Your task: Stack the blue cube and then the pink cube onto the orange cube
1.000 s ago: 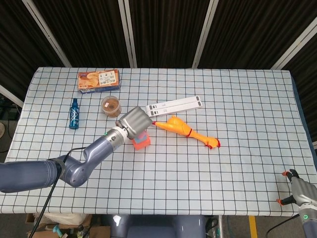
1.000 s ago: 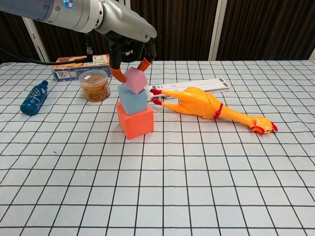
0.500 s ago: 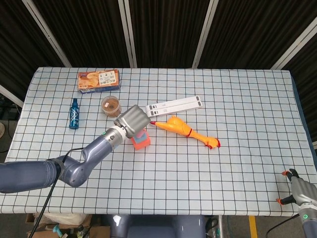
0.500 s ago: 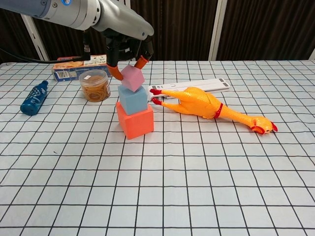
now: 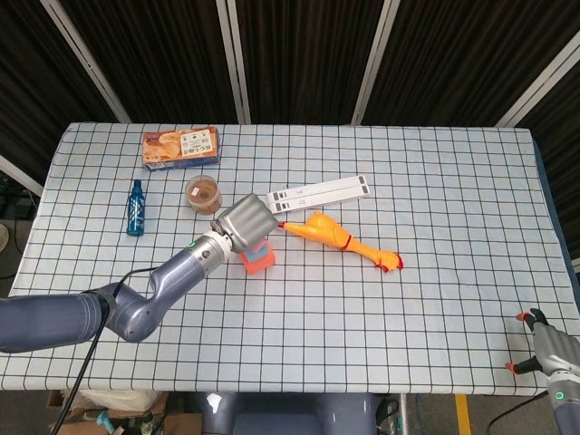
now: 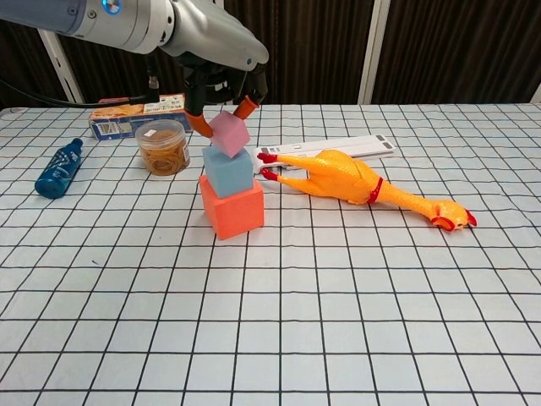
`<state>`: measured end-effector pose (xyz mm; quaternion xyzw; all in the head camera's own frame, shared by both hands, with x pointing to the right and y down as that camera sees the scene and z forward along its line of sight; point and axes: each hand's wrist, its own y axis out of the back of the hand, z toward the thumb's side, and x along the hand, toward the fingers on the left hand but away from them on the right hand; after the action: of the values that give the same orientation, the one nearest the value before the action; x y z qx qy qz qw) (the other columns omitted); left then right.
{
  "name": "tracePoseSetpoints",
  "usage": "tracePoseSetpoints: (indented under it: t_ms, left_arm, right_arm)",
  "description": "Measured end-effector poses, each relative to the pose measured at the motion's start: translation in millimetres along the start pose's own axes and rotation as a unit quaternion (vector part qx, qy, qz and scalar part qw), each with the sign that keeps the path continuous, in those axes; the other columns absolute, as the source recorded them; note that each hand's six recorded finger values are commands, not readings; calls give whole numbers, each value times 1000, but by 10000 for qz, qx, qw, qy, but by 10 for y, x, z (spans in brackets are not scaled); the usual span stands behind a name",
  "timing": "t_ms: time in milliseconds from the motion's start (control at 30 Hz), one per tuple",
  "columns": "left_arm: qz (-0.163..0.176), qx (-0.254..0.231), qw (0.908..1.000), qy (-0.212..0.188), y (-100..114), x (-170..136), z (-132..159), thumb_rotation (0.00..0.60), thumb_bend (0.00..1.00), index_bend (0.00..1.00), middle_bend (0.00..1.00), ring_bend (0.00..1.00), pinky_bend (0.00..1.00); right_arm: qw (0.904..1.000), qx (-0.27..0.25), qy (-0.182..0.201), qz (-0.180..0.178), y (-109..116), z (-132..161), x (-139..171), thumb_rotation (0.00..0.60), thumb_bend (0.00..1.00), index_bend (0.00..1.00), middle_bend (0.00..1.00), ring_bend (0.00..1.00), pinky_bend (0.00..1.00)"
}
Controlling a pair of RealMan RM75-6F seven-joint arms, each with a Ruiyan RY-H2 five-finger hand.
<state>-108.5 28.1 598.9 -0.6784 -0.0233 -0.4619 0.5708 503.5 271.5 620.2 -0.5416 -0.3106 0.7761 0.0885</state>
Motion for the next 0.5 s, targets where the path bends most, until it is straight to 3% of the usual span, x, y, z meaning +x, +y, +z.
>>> tracePoseSetpoints:
  t_ms: [500]
  left_arm:
    - [-12,-74,9999,-145,-1,-115,-139,600,338,718,760,766,936]
  right_arm:
    - [9999,75,-125,67,-34,-30,-16,600,122,210,80,241,264]
